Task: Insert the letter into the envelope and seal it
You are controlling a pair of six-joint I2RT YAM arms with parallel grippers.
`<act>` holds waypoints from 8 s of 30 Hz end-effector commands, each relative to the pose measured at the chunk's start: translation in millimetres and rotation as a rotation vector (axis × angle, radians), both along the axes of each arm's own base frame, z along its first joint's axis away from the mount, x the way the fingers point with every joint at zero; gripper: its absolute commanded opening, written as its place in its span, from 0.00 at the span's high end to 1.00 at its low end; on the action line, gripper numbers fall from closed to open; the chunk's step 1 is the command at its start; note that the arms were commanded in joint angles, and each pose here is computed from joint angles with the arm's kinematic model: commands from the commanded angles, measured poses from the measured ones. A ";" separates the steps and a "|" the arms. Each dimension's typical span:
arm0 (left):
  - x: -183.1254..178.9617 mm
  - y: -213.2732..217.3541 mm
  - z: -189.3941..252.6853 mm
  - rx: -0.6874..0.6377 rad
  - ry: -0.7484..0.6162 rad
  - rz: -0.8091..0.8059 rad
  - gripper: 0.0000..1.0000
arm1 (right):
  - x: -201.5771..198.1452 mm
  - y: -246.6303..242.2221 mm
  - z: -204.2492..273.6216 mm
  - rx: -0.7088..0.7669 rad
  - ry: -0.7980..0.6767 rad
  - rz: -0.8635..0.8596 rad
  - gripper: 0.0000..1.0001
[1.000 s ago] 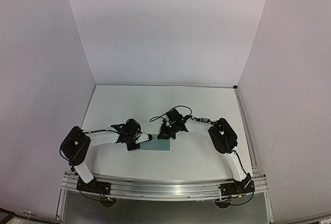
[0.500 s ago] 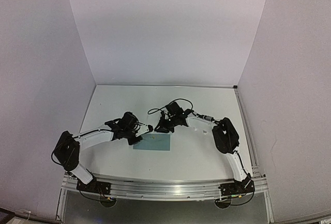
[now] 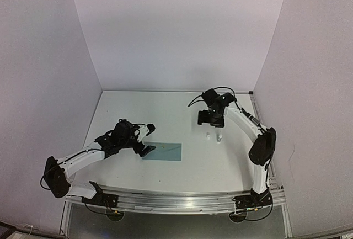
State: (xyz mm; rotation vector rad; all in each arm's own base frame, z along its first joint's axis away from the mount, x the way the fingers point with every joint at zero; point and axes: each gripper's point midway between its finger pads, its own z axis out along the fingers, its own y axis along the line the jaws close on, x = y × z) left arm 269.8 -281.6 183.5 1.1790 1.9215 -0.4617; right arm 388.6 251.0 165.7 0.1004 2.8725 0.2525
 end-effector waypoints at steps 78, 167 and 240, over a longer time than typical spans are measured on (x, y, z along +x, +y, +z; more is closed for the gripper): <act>8.8 1.7 155.0 -0.018 -1.062 -0.178 0.24 | -85.0 229.3 171.6 0.913 -0.107 0.225 1.00; -81.7 -31.4 153.7 -0.194 0.216 -0.591 1.00 | -168.3 232.0 175.1 0.630 -0.983 1.628 1.00; 19.8 -3.1 139.5 0.143 -0.898 -0.295 0.70 | -93.5 234.4 177.0 0.934 -0.289 0.297 1.00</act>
